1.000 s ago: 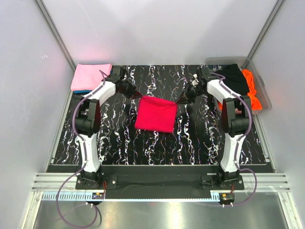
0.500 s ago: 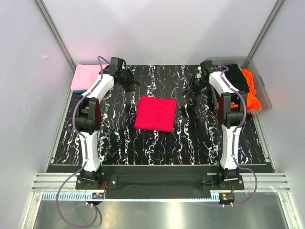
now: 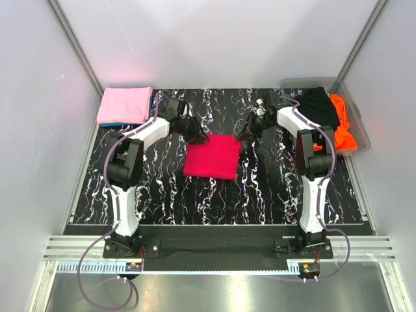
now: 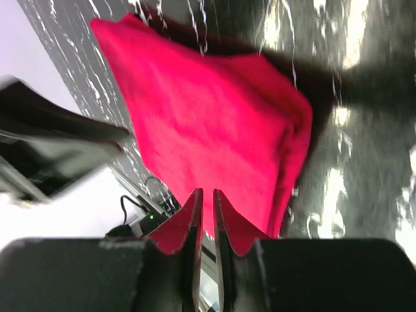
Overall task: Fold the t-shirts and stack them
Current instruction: Fold the tshirt
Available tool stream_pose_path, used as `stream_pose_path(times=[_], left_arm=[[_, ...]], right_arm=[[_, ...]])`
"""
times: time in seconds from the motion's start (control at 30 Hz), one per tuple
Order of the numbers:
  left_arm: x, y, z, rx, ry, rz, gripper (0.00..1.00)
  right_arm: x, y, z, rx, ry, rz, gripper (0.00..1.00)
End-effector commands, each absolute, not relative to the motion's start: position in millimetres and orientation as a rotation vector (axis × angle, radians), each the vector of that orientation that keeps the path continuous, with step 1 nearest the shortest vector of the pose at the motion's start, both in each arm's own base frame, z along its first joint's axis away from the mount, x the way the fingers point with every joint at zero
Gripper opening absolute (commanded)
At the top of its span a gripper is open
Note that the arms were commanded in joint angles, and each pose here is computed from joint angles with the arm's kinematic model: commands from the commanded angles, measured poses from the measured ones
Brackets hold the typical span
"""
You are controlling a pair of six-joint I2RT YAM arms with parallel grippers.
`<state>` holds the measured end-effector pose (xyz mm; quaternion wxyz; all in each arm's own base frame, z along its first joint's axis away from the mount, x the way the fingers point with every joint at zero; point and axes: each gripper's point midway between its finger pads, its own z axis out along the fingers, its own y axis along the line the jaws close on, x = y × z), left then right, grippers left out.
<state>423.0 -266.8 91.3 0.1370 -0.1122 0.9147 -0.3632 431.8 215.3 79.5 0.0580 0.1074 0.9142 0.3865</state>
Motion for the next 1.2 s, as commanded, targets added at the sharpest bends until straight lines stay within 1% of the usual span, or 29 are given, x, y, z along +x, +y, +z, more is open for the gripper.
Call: stream_pose_path(times=[0.0, 0.07, 0.17, 0.23, 0.33, 0.43, 0.5, 0.53, 0.6, 0.63, 0.67, 0.73, 0.8, 0.83, 0.9, 0.93, 1.0, 1.1, 1.17], left_arm=[[412, -262, 116, -0.257, 2.562, -1.102, 0.34], [401, -257, 116, -0.243, 2.567, -1.089, 0.35], [374, -250, 112, -0.222, 2.599, -1.099, 0.36], [364, -247, 124, -0.205, 2.579, -1.106, 0.37], [350, -242, 127, -0.208, 2.582, -1.107, 0.38], [341, -238, 121, -0.229, 2.6, -1.095, 0.38], [338, -236, 114, -0.233, 2.619, -1.081, 0.38], [338, -234, 107, -0.243, 2.631, -1.062, 0.38], [335, -232, 97, -0.239, 2.652, -1.043, 0.37], [335, -230, 93, -0.24, 2.659, -1.032, 0.37], [334, -228, 85, -0.242, 2.676, -1.008, 0.37], [334, -224, 77, -0.243, 2.689, -0.97, 0.37], [331, -221, 63, -0.251, 2.721, -0.94, 0.37], [330, -219, 56, -0.261, 2.737, -0.926, 0.36], [326, -215, 42, -0.264, 2.771, -0.902, 0.35], [323, -213, 36, -0.27, 2.786, -0.878, 0.35], [320, -210, 30, -0.283, 2.801, -0.859, 0.34], [315, -207, 26, -0.3, 2.812, -0.843, 0.34], [311, -203, 21, -0.307, 2.822, -0.822, 0.35]], right_arm=[[455, 225, 81, 0.282, 2.689, 1.269, 0.17], [462, 223, 64, 0.293, 2.708, 1.25, 0.17], [477, 216, 54, 0.323, 2.702, 1.225, 0.17], [479, 210, 53, 0.321, 2.714, 1.176, 0.17], [475, 211, 66, 0.313, 2.717, 1.173, 0.19], [470, 209, 103, 0.282, 2.681, 1.13, 0.25], [459, 216, 114, 0.265, 2.681, 1.122, 0.31], [452, 222, 131, 0.23, 2.661, 1.131, 0.33], [430, 245, 136, 0.169, 2.685, 1.146, 0.37], [419, 255, 140, 0.14, 2.694, 1.167, 0.38], [398, 277, 142, 0.068, 2.719, 1.199, 0.38], [376, 300, 144, 0.002, 2.731, 1.264, 0.37], [342, 323, 129, -0.056, 2.797, 1.314, 0.36], [334, 331, 128, -0.095, 2.782, 1.335, 0.34], [311, 336, 109, -0.115, 2.841, 1.333, 0.31], [309, 336, 104, -0.125, 2.841, 1.342, 0.25], [297, 333, 91, -0.119, 2.872, 1.36, 0.21], [290, 332, 75, -0.141, 2.887, 1.409, 0.18], [286, 327, 59, -0.134, 2.919, 1.383, 0.17]])
